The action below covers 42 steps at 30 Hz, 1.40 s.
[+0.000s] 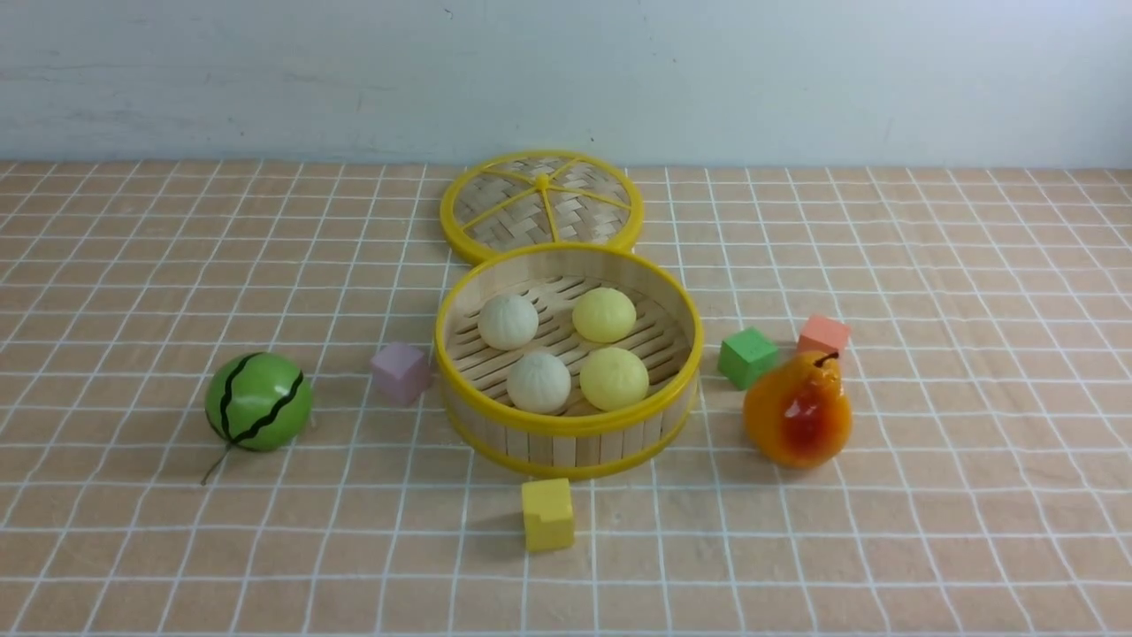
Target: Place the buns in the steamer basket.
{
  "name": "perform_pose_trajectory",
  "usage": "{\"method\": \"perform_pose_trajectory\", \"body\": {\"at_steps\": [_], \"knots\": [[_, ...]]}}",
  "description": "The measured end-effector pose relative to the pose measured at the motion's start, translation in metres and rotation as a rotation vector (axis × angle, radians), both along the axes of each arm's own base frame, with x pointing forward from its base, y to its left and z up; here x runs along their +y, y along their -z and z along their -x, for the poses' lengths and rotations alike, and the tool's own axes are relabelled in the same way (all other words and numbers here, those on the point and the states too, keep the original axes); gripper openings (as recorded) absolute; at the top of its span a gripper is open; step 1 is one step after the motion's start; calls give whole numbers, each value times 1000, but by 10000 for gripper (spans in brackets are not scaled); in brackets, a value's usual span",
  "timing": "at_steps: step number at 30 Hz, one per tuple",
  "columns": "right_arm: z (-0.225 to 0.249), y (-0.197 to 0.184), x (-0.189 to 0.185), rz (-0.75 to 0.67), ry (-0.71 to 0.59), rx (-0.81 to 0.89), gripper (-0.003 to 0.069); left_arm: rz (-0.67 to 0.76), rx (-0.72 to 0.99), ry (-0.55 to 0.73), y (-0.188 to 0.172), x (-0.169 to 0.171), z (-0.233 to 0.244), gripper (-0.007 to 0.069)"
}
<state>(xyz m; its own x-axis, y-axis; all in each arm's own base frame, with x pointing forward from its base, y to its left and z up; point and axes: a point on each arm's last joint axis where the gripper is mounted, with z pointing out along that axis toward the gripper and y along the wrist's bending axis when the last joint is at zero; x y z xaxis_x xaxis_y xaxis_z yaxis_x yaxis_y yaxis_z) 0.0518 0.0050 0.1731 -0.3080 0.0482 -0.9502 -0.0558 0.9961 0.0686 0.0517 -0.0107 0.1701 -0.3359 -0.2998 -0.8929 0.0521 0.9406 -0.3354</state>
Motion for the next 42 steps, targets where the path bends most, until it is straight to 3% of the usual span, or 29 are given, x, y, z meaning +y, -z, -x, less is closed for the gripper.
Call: {"method": "perform_pose_trajectory", "body": {"at_steps": [42], "knots": [[0, 0, 0, 0, 0, -1, 99, 1, 1, 0, 0, 0, 0, -13]]}}
